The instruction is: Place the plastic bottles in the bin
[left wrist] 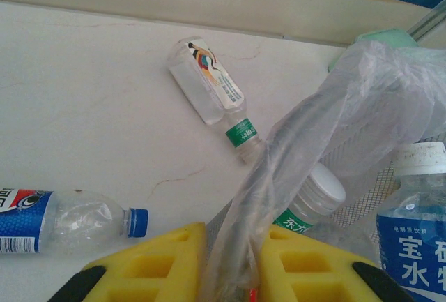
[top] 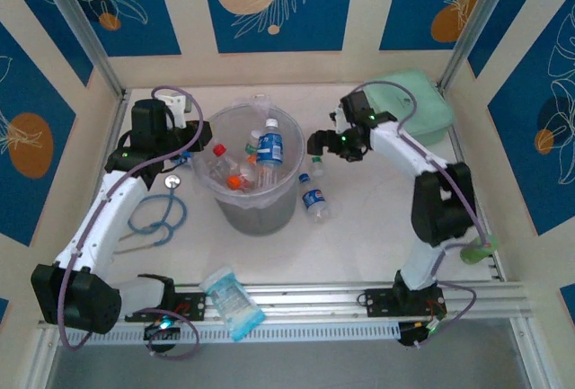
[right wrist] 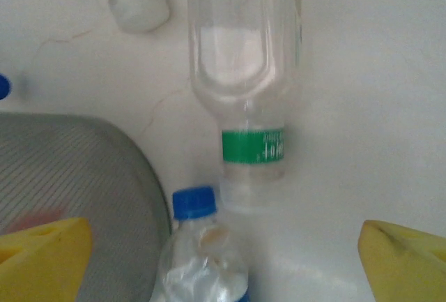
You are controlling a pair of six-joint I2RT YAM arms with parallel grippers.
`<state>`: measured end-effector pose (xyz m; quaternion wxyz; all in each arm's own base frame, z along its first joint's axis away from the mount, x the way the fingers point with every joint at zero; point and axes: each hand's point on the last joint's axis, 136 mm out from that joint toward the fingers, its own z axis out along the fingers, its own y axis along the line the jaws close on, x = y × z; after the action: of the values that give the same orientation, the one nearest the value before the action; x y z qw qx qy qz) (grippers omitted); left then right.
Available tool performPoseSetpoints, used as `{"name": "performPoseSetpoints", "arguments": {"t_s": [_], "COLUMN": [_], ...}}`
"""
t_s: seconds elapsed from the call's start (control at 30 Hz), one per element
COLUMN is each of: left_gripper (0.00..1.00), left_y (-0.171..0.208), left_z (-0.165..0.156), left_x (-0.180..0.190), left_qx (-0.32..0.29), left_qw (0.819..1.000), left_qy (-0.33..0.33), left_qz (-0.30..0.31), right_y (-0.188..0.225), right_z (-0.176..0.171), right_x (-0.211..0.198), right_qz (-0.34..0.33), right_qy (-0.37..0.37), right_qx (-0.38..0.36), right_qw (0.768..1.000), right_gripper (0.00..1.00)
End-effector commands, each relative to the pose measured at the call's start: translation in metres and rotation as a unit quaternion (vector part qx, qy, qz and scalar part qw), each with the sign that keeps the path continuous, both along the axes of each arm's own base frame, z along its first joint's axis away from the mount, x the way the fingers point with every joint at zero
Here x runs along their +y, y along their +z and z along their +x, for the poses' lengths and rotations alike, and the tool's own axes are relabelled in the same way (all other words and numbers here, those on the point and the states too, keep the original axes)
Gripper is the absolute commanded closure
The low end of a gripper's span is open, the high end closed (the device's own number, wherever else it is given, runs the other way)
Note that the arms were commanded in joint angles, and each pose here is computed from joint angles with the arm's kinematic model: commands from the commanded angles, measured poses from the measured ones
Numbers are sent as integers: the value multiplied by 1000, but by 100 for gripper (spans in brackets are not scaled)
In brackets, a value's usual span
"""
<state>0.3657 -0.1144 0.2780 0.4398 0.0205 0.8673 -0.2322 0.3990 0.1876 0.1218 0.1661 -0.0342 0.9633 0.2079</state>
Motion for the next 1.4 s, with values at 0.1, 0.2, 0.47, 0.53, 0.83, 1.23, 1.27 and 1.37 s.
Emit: {"name": "performPoseSetpoints", "arguments": {"t_s": [0.1,0.2,0.47,0.53,0.83,1.23,1.27,1.37], "left_gripper": [78,77,78,77,77,77,77,77], "left_y": [-32,-32,-34,-35,-33,-31,-31,-31], "left_z": [-4,-4,-3,-3,-4,-4,-4,-4], "left_x": [11,11,12,11,12,13,14,14], "left_qx": [50,49,51,53,51,47,47,48], "left_qw": [998,998,998,998,998,998,998,998], "left_qy": [18,18,19,17,20,21,22,22], "left_qz": [27,28,31,30,34,36,36,35], "right_y": [-24,-35,-56,-61,-68,29,43,89], "right_z": [45,69,106,109,115,104,100,85], "right_x": [9,11,32,35,28,-8,-12,-19], "right_qz": [-77,-109,-124,-125,-135,-115,-113,-88], "right_qy": [35,39,38,35,11,-28,-30,-37], "right_qx": [26,35,10,13,12,-63,-76,-112], "right_qw": [996,993,992,992,991,991,990,989], "right_gripper": [1,1,4,6,27,64,65,65]}}
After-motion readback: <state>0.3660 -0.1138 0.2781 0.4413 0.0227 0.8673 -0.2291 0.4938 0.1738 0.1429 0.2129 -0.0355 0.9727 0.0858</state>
